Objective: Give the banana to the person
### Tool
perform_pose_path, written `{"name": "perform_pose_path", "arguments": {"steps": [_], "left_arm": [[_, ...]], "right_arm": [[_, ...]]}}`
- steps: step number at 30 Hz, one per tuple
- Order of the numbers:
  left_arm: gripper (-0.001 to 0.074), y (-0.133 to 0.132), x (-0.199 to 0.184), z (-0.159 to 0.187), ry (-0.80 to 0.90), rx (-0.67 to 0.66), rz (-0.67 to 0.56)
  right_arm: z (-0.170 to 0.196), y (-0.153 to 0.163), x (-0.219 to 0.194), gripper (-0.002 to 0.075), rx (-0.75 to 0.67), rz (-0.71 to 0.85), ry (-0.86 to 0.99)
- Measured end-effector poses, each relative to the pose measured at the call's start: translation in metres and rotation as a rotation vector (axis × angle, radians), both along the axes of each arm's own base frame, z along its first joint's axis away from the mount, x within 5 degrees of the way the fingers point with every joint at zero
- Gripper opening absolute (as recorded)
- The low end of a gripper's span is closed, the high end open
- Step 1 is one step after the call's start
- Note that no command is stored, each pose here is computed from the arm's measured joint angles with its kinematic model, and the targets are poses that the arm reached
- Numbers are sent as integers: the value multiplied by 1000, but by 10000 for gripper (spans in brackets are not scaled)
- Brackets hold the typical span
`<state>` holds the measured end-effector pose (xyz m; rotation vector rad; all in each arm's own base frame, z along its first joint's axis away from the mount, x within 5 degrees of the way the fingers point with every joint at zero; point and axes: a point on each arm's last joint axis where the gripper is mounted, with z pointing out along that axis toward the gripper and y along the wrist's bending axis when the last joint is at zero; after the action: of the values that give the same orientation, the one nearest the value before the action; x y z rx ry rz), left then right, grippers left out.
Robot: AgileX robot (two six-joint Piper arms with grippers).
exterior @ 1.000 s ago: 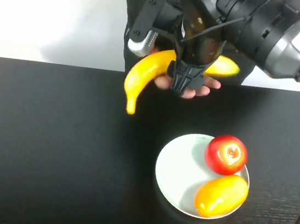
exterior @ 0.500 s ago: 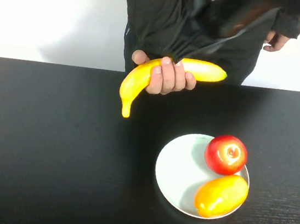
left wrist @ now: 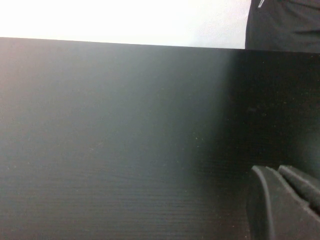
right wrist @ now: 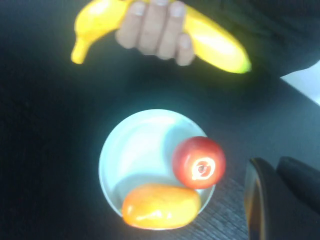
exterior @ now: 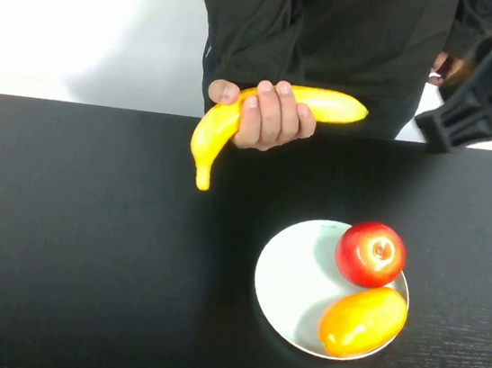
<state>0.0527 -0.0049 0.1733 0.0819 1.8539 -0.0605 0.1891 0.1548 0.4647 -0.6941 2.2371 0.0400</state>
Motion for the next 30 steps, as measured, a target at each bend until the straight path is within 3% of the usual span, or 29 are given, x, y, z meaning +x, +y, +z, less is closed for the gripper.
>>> {"name": "perform_pose_path", "arguments": {"steps": [5,8,9,10,14,18,22,26,27,29,30], "left_arm": [[-4,0,0,0,0,0,0],[-4,0,0,0,0,0,0],[-4,0,0,0,0,0,0],[-4,0,0,0,0,0,0],[-4,0,0,0,0,0,0],[-4,0,0,0,0,0,0],[-4,0,0,0,0,0,0],[-4,0,0,0,0,0,0],[-4,0,0,0,0,0,0],[-4,0,0,0,0,0,0],[-4,0,0,0,0,0,0]], "right_arm": [[5,-11,-8,-6,10,-17,-28],[-4,-39,-16,-6,18,-120,-75],[-15,-21,-10,-7,-20,-72,5],[-21,-26,-11,-7,-11,-82,8],[-59,-63,-14,-7,69,-114,-49],[-119,-106,-34,-7,175,-189,-145],[-171,-139,-66,-7,262,-329,-358],[-212,-151,-91,-7,321,-395,-559],[-225,-155,-108,-7,365,-405,-793],[-243,-156,-115,-7,383,-425,-796],[-250,-155,-112,-7,351,-436,-663]]}}
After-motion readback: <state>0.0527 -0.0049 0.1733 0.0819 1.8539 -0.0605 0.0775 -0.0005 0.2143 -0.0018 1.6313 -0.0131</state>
